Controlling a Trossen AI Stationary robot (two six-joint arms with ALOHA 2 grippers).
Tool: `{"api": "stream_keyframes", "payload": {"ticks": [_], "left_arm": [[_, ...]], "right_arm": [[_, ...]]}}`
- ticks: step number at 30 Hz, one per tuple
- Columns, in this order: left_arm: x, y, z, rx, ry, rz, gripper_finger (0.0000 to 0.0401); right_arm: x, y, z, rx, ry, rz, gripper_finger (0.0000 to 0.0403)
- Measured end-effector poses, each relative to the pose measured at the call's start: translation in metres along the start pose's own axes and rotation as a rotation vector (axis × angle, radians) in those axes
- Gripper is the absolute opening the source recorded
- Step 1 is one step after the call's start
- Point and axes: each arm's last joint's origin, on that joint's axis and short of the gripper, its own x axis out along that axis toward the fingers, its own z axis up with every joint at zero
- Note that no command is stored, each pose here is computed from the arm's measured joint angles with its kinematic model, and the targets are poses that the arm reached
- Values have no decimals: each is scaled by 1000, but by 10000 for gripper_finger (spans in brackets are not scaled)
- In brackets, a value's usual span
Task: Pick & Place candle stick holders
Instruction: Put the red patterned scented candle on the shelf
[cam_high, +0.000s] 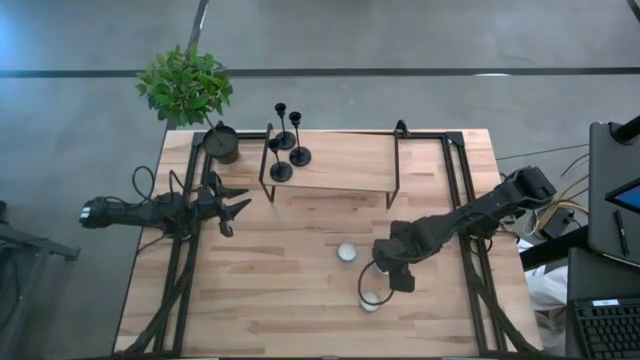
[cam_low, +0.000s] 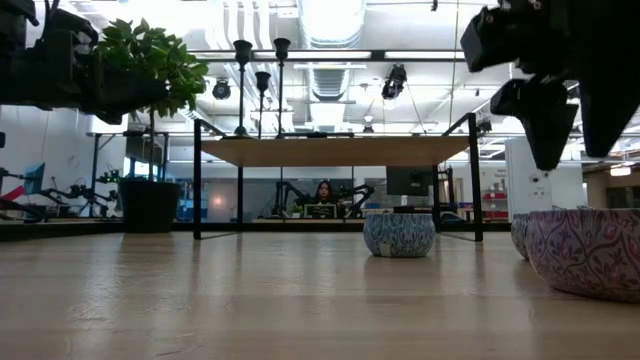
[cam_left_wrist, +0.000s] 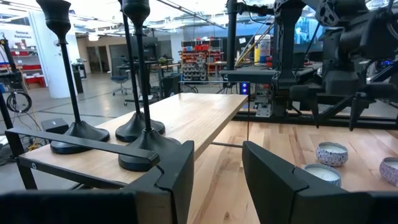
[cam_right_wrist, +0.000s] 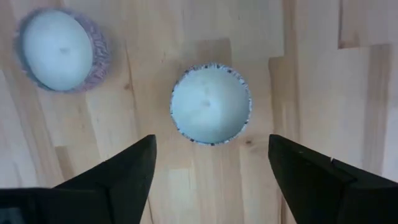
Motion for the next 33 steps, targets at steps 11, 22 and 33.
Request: {"api": "stream_keyframes", "payload": {"ticks": [11,22,33], "left_arm": [[0,0,0,0,0,0,142],[0,0,0,-1,-1,0,142],[0,0,1,-2,-5,1,142]], "right_arm": [[8,4,13,-75,-2,-7,359],[30,8,24,-140,48,-31,352],[41,7,21,-156,77,-44,345]]}}
